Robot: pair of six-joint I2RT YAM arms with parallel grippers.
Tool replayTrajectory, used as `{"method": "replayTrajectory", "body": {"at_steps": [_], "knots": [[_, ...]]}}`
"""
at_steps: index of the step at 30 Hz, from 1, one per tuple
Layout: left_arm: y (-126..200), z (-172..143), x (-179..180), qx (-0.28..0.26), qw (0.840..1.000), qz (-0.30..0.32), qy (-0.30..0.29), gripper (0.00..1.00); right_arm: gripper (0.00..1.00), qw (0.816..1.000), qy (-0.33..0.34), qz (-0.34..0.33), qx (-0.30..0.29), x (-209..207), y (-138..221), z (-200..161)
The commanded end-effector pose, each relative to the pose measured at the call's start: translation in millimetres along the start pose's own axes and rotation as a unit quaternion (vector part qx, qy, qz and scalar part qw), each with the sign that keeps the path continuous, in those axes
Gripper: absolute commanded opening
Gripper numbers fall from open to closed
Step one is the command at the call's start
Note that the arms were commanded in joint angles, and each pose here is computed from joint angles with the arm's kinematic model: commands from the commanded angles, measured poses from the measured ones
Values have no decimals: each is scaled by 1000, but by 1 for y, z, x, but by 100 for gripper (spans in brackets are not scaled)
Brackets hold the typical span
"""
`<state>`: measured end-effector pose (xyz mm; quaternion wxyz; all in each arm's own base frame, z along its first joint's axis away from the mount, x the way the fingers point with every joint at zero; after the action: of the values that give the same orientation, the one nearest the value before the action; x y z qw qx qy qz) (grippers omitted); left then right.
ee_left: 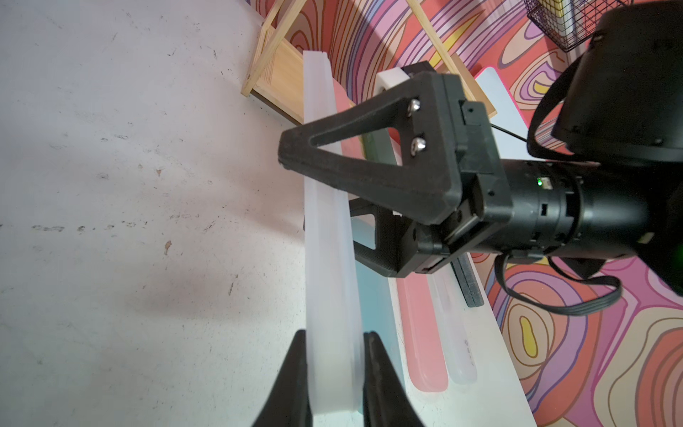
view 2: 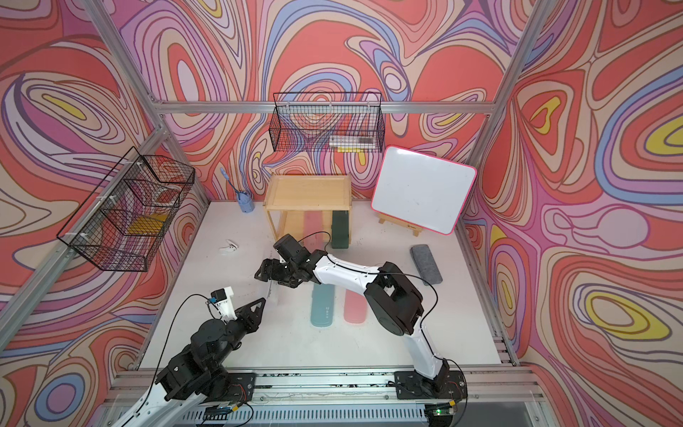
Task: Remove the pencil cases from the shelf
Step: Pick up the pencil case from the shelf, then place the pencil case at the center of the board.
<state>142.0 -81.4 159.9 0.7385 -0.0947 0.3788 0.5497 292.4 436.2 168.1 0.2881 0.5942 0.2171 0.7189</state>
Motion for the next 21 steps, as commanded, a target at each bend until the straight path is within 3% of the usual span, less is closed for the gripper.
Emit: {"method": "replayTrajectory", "body": {"at_steps": [1,5,8,14,21], "knots": [[2,7,-3,-23,1000,-2,4,32,78,998,14,-67,-18,-15,10,0],[3,5,6,-17,999,33,1,59,77,990,24,-136,-32,-34,22,-3],[8,6,16,-18,997,79,-1,69,77,977,31,-208,-36,-55,34,-9],[11,8,27,-24,990,137,-6,73,78,963,19,-270,-16,-84,31,-20],[-2,3,23,2,989,146,-12,74,79,962,8,-273,-9,-83,11,-20]]}}
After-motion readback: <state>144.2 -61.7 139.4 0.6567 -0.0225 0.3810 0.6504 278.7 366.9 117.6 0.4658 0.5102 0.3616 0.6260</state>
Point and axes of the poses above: each gripper's point midway between its finger pads, its own y axis back along the fingers, its own x axis along the line the jaws close on, z = x × y, the point moved 7 cm from there along y, back along the fingers, and after that the axes turned 3 degrees about -y, right-handed, at the moved point
